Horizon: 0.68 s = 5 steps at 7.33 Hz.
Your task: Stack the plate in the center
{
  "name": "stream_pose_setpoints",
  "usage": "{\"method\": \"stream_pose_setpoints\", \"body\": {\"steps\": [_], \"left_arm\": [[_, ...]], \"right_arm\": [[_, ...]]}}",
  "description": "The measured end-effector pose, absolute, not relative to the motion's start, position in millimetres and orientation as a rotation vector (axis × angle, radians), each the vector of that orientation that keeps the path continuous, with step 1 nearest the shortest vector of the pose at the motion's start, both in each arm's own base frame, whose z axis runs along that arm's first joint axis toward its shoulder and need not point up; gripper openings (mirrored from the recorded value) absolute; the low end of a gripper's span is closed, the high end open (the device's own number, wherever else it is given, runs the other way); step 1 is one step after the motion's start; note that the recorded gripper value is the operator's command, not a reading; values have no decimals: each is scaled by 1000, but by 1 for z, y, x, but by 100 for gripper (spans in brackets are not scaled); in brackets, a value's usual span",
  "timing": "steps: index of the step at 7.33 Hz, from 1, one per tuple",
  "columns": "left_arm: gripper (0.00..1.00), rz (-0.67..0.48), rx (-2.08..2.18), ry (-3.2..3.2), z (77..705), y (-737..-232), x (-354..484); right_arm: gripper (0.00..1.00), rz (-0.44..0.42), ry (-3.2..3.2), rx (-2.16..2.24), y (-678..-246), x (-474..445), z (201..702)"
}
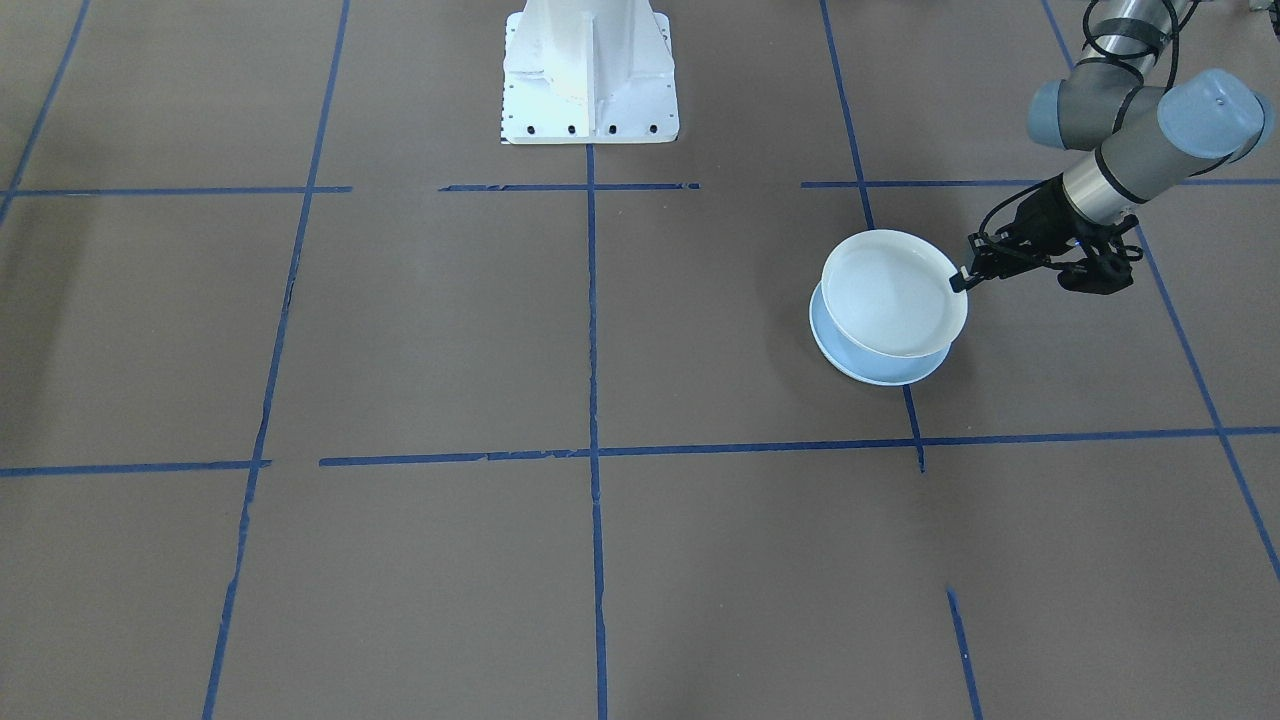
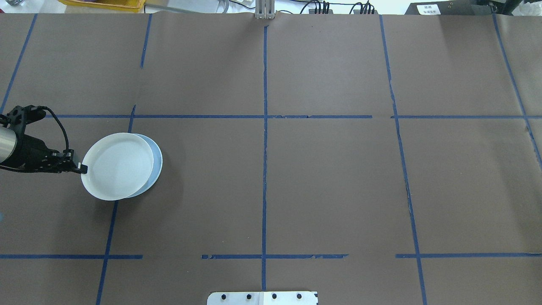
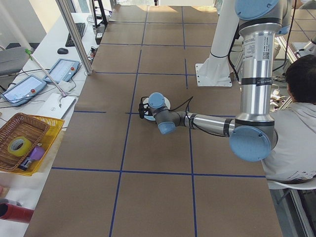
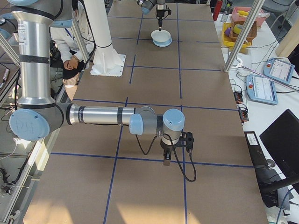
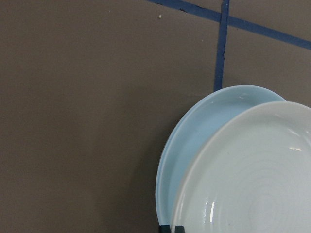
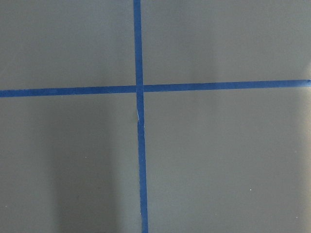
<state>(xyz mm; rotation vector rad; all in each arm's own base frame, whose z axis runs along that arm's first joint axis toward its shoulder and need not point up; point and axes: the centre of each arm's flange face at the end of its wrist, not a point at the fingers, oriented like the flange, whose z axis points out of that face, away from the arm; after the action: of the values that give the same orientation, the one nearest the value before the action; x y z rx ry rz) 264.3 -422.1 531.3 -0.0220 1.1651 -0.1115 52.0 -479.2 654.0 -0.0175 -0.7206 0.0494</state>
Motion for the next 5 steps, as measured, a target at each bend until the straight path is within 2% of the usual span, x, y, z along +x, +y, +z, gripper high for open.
{"method": "stream_pose_setpoints", "body": {"steps": [1,5], "left_arm": [[99,-115,-23,1166,531,-423,264],[100,-197,-64,1183,518,-432,269]], "right_arm": [[100,49,-720,-17,-479,52,654],[100,50,-721,-17,-479,52,654]]}}
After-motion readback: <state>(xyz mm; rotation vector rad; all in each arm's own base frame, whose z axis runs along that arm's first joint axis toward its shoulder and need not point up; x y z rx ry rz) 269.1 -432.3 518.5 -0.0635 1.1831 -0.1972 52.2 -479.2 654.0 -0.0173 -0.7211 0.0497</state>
